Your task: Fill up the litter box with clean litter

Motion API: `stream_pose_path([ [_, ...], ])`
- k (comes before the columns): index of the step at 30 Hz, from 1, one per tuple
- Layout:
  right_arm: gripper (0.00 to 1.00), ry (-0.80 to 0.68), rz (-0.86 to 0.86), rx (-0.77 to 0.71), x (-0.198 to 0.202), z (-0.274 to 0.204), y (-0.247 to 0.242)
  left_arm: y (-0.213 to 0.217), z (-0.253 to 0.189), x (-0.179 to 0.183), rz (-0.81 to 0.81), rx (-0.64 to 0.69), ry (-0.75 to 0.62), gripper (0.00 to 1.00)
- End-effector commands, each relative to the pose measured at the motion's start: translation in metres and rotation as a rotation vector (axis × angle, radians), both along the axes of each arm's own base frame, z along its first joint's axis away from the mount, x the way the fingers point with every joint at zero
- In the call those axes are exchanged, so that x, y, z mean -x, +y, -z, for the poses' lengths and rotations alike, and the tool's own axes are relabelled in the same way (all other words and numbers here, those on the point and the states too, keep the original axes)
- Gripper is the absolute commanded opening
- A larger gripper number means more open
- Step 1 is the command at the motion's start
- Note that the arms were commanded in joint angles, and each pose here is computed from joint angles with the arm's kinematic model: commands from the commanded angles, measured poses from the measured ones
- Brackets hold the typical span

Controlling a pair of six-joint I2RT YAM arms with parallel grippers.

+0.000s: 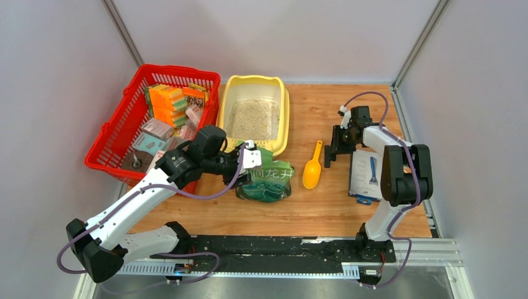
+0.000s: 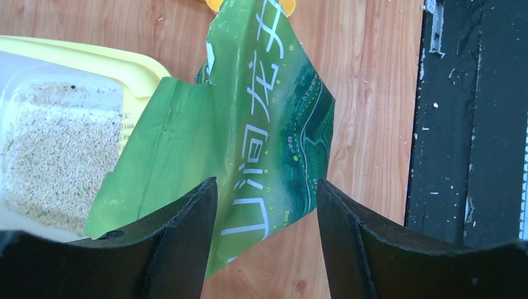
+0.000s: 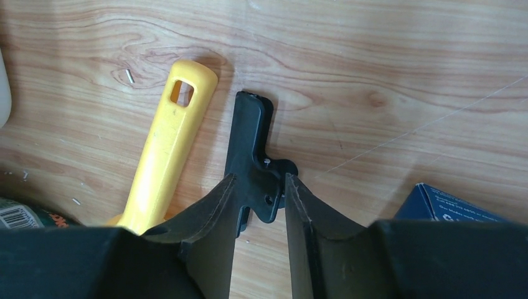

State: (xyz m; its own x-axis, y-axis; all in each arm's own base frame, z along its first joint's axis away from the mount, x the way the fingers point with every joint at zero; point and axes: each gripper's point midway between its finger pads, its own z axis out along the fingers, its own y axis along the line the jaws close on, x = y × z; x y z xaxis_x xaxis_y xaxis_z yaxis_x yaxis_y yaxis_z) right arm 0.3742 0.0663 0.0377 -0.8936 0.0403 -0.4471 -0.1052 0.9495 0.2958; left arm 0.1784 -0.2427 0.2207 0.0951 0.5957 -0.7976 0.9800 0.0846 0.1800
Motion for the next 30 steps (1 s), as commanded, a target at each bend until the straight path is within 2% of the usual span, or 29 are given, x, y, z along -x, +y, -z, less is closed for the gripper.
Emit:
stream_pose_path([
  [1, 0.37, 0.007, 0.034, -0.027, -0.003, -0.006, 0.001, 0.001, -0.021, -0.005, -0.004, 0.024, -0.071, 0.67],
  [4, 0.41, 0.020, 0.049, -0.027, 0.002, -0.007, 0.001, 0.001, -0.021, -0.006, -0.006, 0.022, -0.074, 0.67],
  [8, 0.40, 0.037, 0.070, -0.017, 0.007, -0.002, -0.002, 0.001, -0.020, -0.006, -0.007, 0.020, -0.070, 0.67],
  [11, 0.33, 0.045, 0.071, -0.020, 0.010, 0.001, -0.001, 0.000, -0.022, -0.008, -0.022, 0.024, -0.067, 0.67],
  [12, 0.21, 0.046, 0.073, -0.025, 0.010, 0.001, -0.001, 0.000, -0.023, -0.008, -0.024, 0.026, -0.064, 0.67],
  [15, 0.05, 0.038, 0.056, -0.055, 0.010, -0.001, 0.004, -0.002, -0.025, -0.008, -0.017, 0.031, -0.061, 0.67],
  [17, 0.00, -0.003, 0.041, -0.064, 0.007, -0.018, 0.003, -0.005, -0.030, -0.007, -0.012, 0.040, -0.056, 0.67],
  [20, 0.00, -0.095, 0.006, -0.067, 0.004, -0.069, -0.009, -0.010, -0.044, -0.011, -0.026, 0.070, -0.047, 0.67],
  [22, 0.00, -0.114, -0.057, -0.063, 0.017, -0.093, -0.011, -0.017, -0.060, -0.012, -0.039, 0.112, -0.022, 0.68],
  [23, 0.00, -0.218, -0.132, -0.065, 0.022, -0.126, -0.006, -0.022, -0.069, -0.013, -0.044, 0.139, -0.017, 0.69],
  [25, 0.00, -0.322, -0.217, -0.085, 0.035, -0.157, 0.004, -0.034, -0.090, -0.016, -0.041, 0.193, 0.018, 0.70],
  [26, 0.00, -0.436, -0.302, -0.104, 0.048, -0.187, 0.014, -0.038, -0.096, -0.016, -0.034, 0.204, 0.031, 0.70],
  [30, 0.00, -0.716, -0.577, -0.104, 0.098, -0.250, 0.055, -0.057, -0.118, -0.019, 0.013, 0.256, 0.069, 0.70],
])
